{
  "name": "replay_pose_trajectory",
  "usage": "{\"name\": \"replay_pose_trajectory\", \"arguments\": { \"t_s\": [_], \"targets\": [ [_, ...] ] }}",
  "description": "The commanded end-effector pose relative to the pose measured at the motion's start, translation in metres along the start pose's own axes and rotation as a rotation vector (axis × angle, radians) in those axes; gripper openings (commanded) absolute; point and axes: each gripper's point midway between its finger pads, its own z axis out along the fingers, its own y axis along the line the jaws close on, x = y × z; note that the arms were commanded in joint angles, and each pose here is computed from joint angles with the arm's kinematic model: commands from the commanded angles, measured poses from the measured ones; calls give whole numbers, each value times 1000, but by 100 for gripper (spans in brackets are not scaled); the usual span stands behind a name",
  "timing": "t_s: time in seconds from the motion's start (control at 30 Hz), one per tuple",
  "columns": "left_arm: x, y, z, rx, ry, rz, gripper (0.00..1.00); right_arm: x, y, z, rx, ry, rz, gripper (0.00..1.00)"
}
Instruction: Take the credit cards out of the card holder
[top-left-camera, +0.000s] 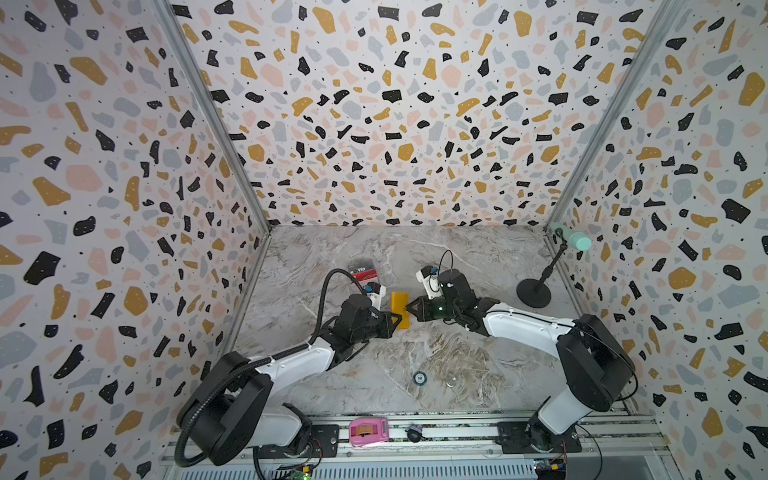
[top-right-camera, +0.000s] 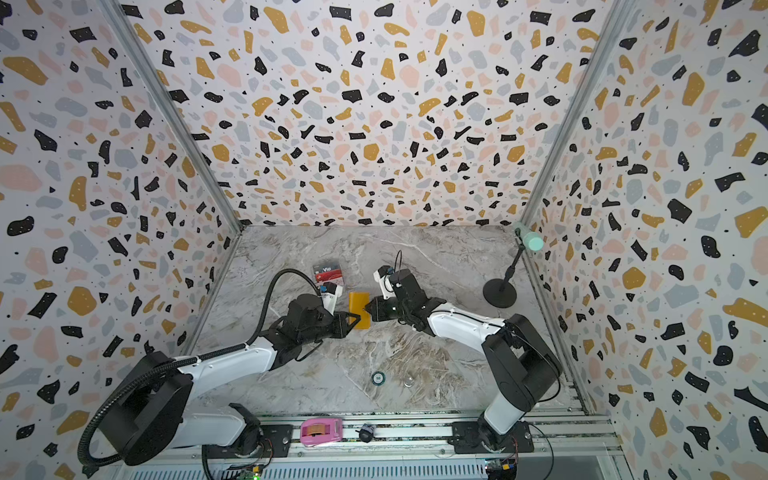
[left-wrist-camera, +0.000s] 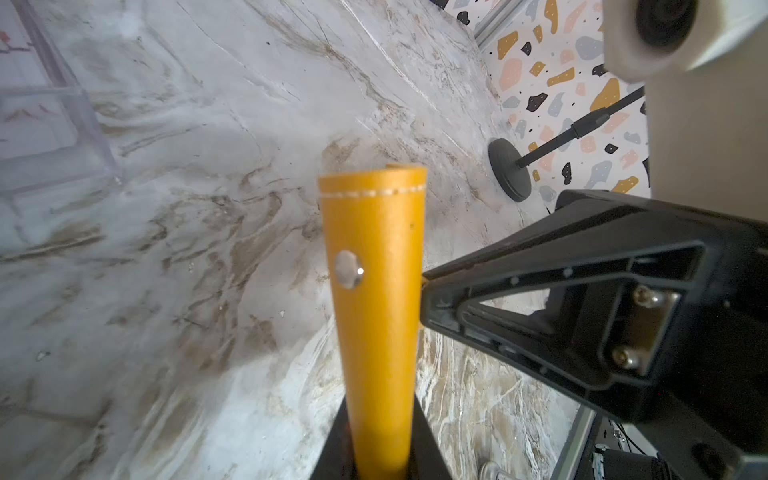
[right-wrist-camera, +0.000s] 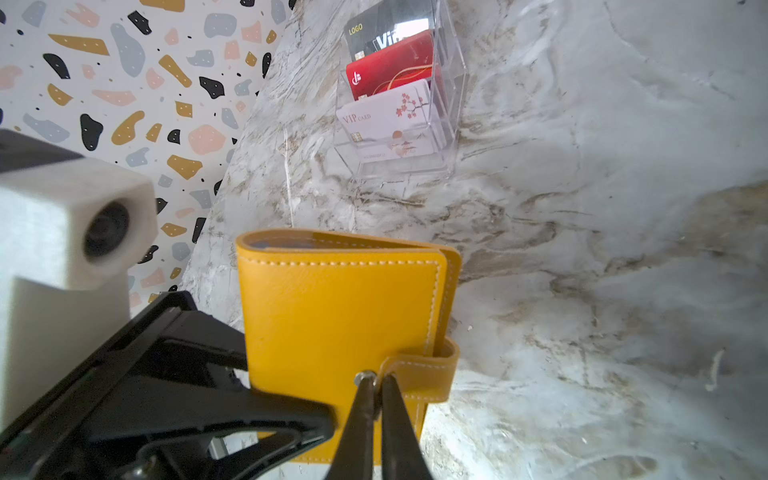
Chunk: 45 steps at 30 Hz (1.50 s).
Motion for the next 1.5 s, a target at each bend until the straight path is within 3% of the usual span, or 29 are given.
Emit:
{"name": "replay_pose_trajectory", "arguments": {
  "t_s": [0.0,0.4,0.83,1.0,1.17,1.37,1.47],
  "targets": [
    [-25,-30,-7,103,-89,62,7,-5,3,-10,11,-36,-13,8],
    [-34,-39,-12,137,-99,65,5,-9,-13,-29,54,-79,6,10],
    [-45,-75,-36,384,-120,73,6,-18,-39,-59,93,-132,11,15],
    [-49,-84,-45,439,-120,80,6,-22,-35,-69,45,-156,-16,18],
    [-67,-118,-71,623,-167,59,7,-25,-28,-78,2,-210,-46,18],
    [-75,-131,-85,664,-179,57,7,-29,-14,-94,-60,-285,-87,18],
    [-81,-140,-94,699,-197,41,7,-30,5,-110,-167,-344,-138,23]
  ]
}}
